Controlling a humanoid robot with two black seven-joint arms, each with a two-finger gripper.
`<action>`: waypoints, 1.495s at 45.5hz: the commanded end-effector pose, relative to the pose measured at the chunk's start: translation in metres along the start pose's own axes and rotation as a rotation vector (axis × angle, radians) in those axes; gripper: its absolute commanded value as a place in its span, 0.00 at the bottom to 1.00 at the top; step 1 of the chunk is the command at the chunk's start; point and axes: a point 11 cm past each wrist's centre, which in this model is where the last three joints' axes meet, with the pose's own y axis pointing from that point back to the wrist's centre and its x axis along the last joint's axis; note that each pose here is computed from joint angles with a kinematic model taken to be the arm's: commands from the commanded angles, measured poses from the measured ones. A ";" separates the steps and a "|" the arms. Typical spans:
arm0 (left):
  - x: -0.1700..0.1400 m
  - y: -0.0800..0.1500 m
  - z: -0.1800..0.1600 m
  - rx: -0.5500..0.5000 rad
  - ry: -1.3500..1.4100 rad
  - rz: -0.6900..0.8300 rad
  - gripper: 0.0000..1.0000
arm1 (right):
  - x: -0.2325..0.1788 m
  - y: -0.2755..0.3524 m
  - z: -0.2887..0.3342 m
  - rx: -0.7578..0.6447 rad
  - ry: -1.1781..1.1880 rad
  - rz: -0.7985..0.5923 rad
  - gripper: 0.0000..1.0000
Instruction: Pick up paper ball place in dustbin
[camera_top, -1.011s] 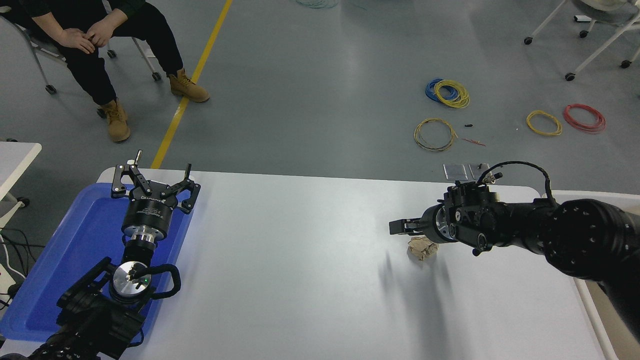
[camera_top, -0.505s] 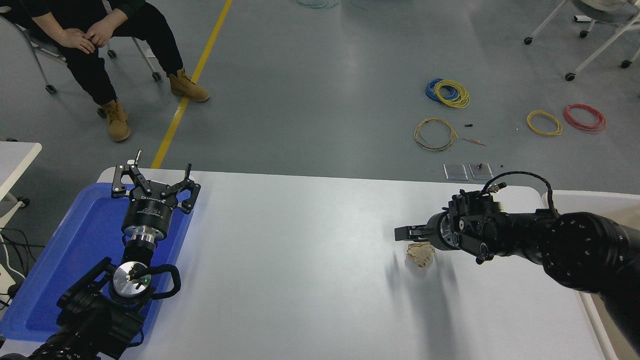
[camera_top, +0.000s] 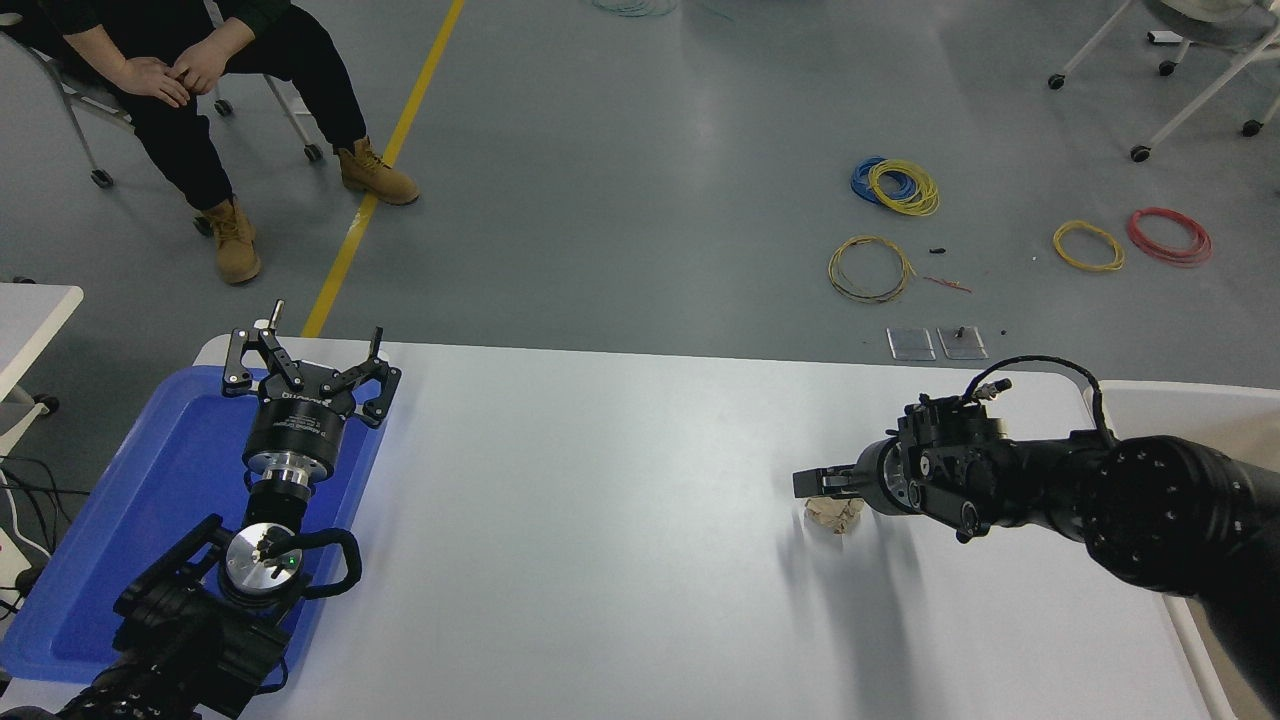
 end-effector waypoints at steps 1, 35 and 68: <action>0.000 0.000 0.000 0.000 0.000 -0.001 1.00 | -0.005 -0.002 -0.006 0.011 0.021 -0.014 0.79; 0.000 0.000 0.000 0.000 0.000 -0.001 1.00 | 0.036 0.047 0.008 0.026 0.036 -0.026 0.00; 0.000 0.000 0.000 -0.001 0.001 0.001 1.00 | 0.132 0.194 0.037 -0.019 0.007 0.055 0.00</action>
